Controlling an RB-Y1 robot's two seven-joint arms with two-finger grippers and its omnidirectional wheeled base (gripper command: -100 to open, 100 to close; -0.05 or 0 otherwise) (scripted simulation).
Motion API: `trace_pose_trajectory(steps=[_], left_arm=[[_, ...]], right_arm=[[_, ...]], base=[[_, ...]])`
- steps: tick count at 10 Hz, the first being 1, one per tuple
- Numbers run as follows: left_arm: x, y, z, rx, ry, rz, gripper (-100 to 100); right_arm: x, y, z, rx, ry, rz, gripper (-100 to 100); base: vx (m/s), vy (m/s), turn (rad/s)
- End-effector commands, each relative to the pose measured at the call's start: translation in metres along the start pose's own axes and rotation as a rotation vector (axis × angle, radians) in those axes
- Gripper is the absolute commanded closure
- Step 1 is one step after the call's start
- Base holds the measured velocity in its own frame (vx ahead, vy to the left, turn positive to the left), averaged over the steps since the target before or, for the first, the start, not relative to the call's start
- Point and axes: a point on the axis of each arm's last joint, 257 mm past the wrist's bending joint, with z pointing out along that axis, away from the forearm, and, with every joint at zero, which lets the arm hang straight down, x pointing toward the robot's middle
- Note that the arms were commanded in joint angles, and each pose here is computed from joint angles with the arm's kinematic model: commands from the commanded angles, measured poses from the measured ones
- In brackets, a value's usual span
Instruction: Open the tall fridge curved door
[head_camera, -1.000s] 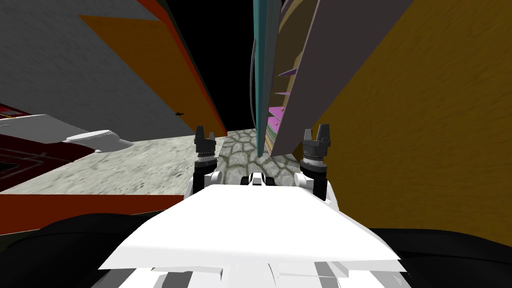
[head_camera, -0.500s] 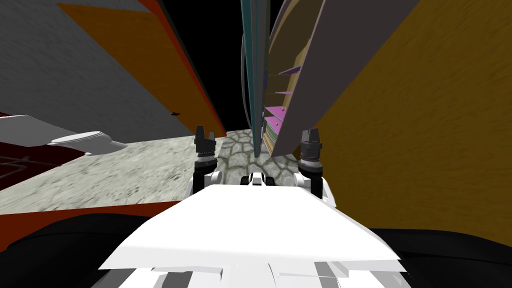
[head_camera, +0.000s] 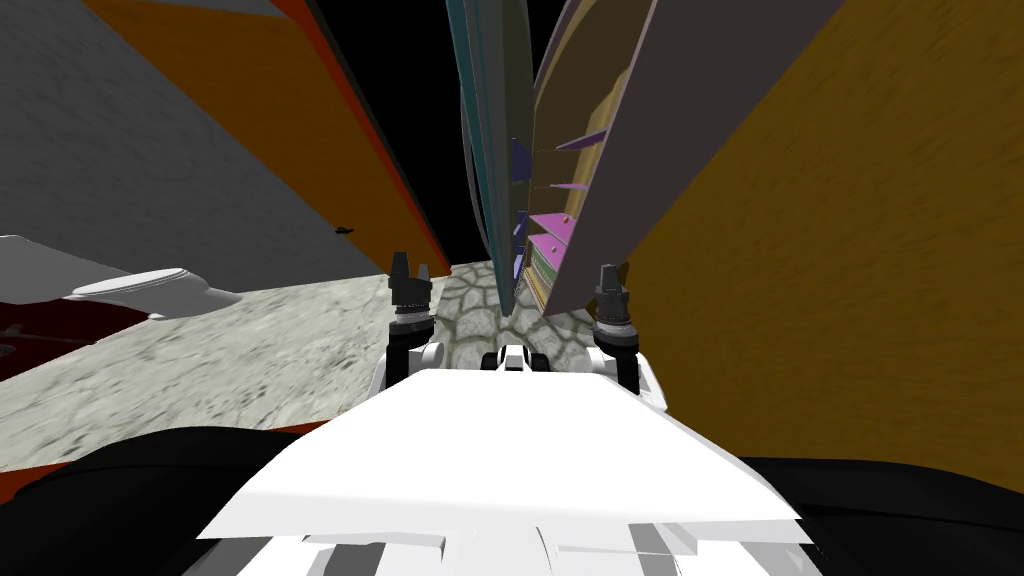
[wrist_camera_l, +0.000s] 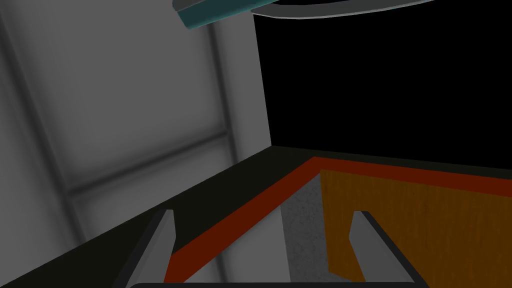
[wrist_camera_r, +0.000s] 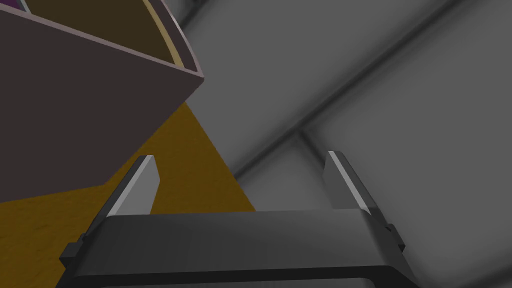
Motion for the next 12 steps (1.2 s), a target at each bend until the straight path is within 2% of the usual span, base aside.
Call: trace_pose_trajectory(steps=[1, 2, 3, 5, 6, 7, 8, 10, 11, 12], left_arm=[[0.000, 0.000, 0.000, 0.000, 0.000, 0.000, 0], [0.000, 0.000, 0.000, 0.000, 0.000, 0.000, 0], [0.000, 0.000, 0.000, 0.000, 0.000, 0.000, 0], [0.000, 0.000, 0.000, 0.000, 0.000, 0.000, 0], [0.000, 0.000, 0.000, 0.000, 0.000, 0.000, 0], [0.000, 0.000, 0.000, 0.000, 0.000, 0.000, 0], [0.000, 0.000, 0.000, 0.000, 0.000, 0.000, 0], [0.000, 0.000, 0.000, 0.000, 0.000, 0.000, 0], [0.000, 0.000, 0.000, 0.000, 0.000, 0.000, 0], [0.000, 0.000, 0.000, 0.000, 0.000, 0.000, 0]], right_arm=[[0.011, -0.002, -0.008, -0.026, 0.031, -0.093, -100], [0.011, -0.002, -0.008, -0.026, 0.030, -0.121, -100], [0.019, -0.004, -0.015, -0.042, 0.052, -0.159, -100], [0.019, -0.004, -0.015, -0.043, 0.051, -0.202, -100], [0.027, -0.007, -0.022, -0.060, 0.073, -0.248, -100], [0.027, -0.007, -0.022, -0.061, 0.073, -0.275, -100], [0.036, -0.010, -0.030, -0.077, 0.096, -0.313, -100], [0.036, -0.010, -0.030, -0.079, 0.094, -0.363, -100], [0.044, -0.013, -0.038, -0.096, 0.117, -0.405, -100], [0.044, -0.013, -0.038, -0.098, 0.116, -0.432, -100]], base=[[0.093, 0.064, -0.064], [0.077, 0.064, -0.032], [0.079, 0.051, -0.069], [0.056, 0.029, -0.016], [0.067, 0.049, -0.065], [0.068, 0.054, -0.047], [0.088, 0.078, -0.071], [0.076, 0.045, -0.023], [0.104, 0.031, -0.086], [0.102, 0.040, -0.050]])
